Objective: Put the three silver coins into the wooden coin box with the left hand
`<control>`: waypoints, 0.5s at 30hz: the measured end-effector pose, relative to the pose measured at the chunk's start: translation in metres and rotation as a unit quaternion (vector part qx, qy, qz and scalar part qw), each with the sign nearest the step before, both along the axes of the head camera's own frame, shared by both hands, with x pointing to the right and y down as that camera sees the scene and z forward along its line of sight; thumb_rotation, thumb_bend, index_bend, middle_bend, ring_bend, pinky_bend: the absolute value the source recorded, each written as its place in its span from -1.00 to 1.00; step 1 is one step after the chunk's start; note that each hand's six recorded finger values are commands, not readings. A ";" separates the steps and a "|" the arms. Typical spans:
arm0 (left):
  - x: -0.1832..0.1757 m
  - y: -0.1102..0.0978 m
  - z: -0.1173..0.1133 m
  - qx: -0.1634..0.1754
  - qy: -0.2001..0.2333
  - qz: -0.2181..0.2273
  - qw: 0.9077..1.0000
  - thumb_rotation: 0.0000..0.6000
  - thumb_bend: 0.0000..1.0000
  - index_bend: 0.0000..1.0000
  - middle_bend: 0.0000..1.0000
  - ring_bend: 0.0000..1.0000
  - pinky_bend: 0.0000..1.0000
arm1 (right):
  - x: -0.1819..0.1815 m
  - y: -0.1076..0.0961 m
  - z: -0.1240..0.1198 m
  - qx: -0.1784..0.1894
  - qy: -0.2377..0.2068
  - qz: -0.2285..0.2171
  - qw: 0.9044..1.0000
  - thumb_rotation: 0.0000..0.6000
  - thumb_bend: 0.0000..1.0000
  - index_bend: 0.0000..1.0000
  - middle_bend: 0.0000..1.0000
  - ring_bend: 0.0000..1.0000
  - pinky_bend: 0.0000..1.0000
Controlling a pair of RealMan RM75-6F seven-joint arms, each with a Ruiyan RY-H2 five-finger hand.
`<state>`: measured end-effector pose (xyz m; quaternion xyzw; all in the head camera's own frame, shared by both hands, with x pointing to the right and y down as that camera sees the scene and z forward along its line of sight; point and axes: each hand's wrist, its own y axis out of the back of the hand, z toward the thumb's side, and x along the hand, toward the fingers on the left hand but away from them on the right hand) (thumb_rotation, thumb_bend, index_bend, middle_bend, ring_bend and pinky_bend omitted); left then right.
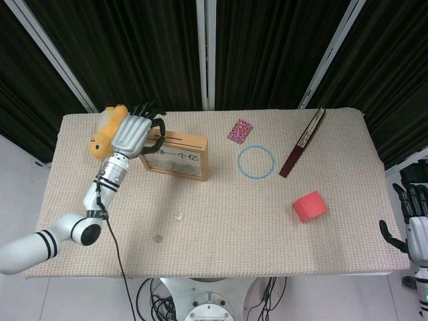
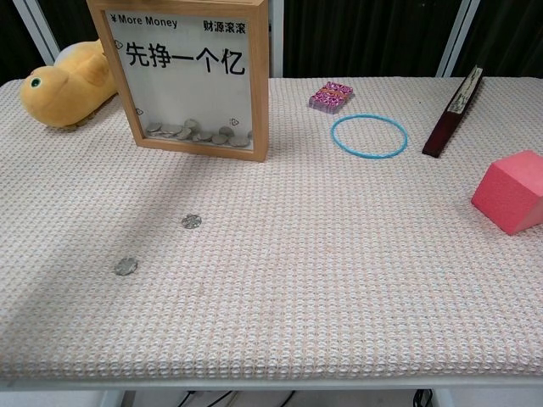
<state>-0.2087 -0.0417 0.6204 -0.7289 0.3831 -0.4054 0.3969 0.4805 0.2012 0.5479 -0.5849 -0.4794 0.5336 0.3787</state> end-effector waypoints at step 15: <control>0.004 0.002 0.009 -0.011 -0.005 0.008 1.000 1.00 -0.12 -0.15 -0.54 -0.93 -0.84 | 0.003 0.000 0.002 -0.002 0.000 0.004 1.000 1.00 -0.36 -1.00 -1.00 -1.00 -1.00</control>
